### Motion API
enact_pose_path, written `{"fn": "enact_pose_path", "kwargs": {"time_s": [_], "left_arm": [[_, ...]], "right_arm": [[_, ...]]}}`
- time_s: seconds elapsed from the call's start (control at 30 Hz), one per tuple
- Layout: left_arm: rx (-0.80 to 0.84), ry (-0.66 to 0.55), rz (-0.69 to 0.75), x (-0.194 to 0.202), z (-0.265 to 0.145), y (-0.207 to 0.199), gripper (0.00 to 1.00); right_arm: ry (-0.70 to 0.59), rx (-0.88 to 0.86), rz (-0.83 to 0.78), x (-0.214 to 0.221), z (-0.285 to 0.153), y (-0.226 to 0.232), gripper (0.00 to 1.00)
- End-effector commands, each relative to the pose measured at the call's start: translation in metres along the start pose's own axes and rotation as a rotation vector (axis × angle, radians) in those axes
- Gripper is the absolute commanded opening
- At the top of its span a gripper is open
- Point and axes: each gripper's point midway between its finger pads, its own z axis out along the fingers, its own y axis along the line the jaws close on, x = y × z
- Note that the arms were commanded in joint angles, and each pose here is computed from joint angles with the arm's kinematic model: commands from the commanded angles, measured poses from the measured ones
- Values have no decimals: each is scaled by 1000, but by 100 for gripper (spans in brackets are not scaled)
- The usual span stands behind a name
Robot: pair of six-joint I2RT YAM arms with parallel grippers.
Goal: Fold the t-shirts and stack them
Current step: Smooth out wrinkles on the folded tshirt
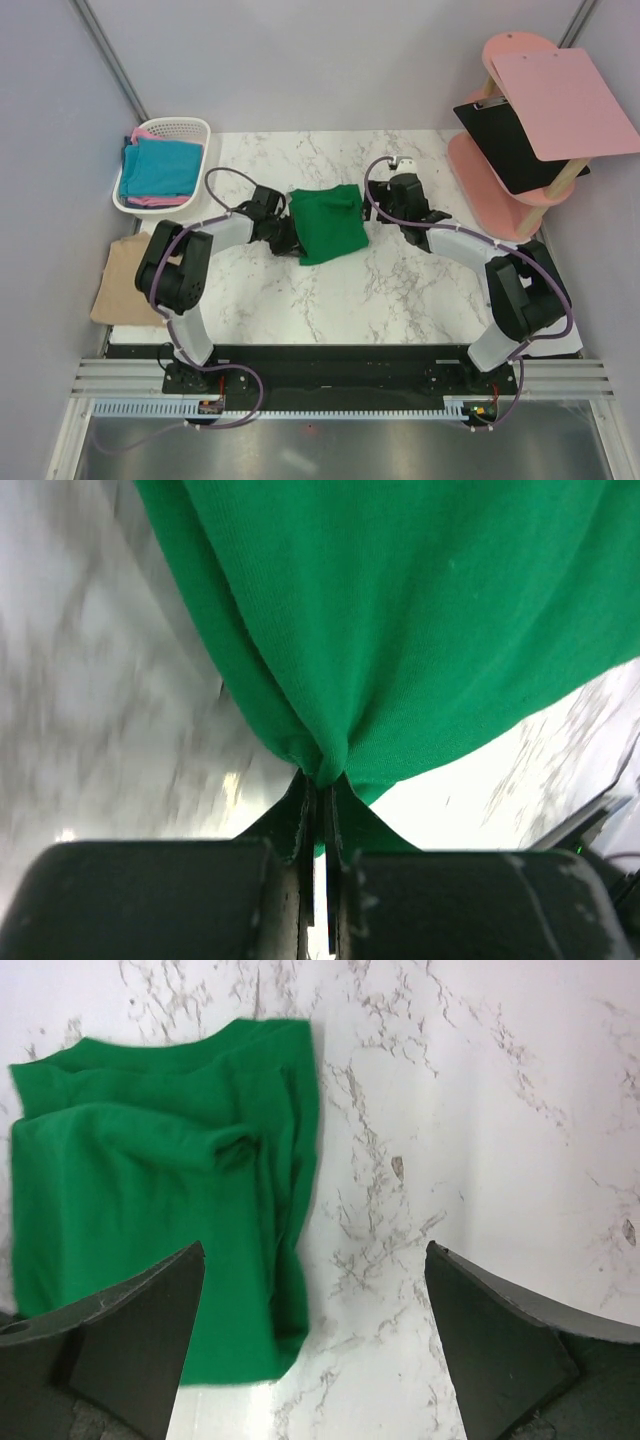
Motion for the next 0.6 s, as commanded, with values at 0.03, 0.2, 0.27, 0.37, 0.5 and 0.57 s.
{"fn": "enact_pose_path", "kwargs": {"time_s": [0.03,0.2,0.27,0.37,0.5,0.57], "left_arm": [[-126,101,7,58,-49,26,2],[-144,9,17,55,-94,14,45],[-169,-18,32,49,-108,10,74],[-210,-97,70,31,-128,6,83],[-252,-193,97,4,-140,2,95],[-269,-216,103,-11,-138,0,95]], "right_arm": [[44,34,-107,20,-11,-6,98],[39,-42,-135,26,-1,15,95],[28,-82,-143,23,5,27,93],[7,-161,-150,15,9,49,91],[-12,-226,-158,6,15,68,90],[-16,-241,-155,5,20,73,89]]}}
